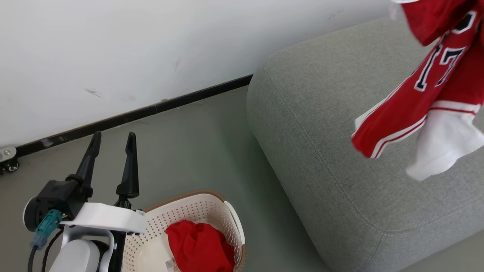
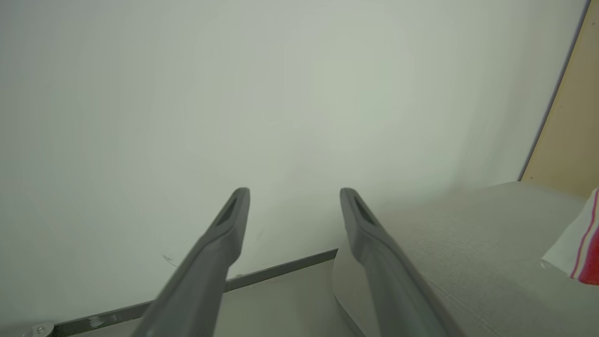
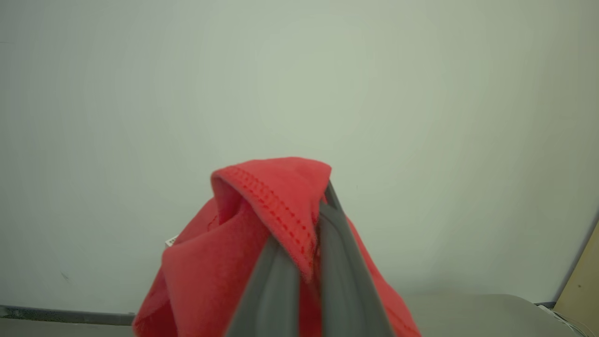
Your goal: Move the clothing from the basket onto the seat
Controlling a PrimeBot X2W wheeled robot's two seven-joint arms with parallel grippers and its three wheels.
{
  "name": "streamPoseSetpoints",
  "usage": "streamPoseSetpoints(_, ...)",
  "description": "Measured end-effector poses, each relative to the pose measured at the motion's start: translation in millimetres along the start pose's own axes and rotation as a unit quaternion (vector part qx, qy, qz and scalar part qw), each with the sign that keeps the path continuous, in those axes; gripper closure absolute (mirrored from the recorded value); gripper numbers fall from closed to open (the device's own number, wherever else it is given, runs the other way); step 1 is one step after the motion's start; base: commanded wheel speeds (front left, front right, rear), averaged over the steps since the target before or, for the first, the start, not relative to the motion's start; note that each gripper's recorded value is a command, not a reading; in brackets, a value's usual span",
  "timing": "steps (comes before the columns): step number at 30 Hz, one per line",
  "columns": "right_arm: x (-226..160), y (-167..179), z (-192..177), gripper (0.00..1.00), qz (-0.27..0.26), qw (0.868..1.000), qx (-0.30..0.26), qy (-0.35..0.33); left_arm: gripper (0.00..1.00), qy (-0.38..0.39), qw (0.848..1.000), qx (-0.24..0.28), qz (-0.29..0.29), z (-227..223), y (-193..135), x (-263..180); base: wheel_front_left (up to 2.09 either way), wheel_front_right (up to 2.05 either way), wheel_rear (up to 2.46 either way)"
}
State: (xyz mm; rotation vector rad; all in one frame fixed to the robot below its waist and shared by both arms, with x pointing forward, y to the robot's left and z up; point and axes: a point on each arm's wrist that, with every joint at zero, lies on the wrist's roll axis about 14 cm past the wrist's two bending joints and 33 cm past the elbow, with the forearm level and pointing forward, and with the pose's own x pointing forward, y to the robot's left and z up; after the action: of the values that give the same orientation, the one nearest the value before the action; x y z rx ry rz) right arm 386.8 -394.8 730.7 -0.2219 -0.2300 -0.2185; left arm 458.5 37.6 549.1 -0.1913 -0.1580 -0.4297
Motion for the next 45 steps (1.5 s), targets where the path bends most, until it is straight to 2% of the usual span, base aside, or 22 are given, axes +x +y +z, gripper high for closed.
streamPoseSetpoints(10,16,-36,-3,1.00,-0.044,0.999,-0.011,0.023,0.00,0.017,1.000,0.005,0.004,-17,12,2,0.00,0.00,0.00)
streamPoseSetpoints(23,44,-58,-22,1.00,-0.079,0.996,-0.015,0.050,0.00,0.035,0.999,0.027,0.026,-34,41,0,0.00,0.00,0.00)
streamPoseSetpoints(27,56,-53,-27,1.00,-0.076,0.996,-0.014,0.049,0.00,0.047,0.998,0.027,0.032,-42,48,-2,0.00,0.00,0.00)
streamPoseSetpoints(45,83,-25,-107,1.00,-0.060,0.993,-0.011,0.104,0.00,0.077,0.996,0.036,0.041,-67,71,4,0.00,0.00,0.00)
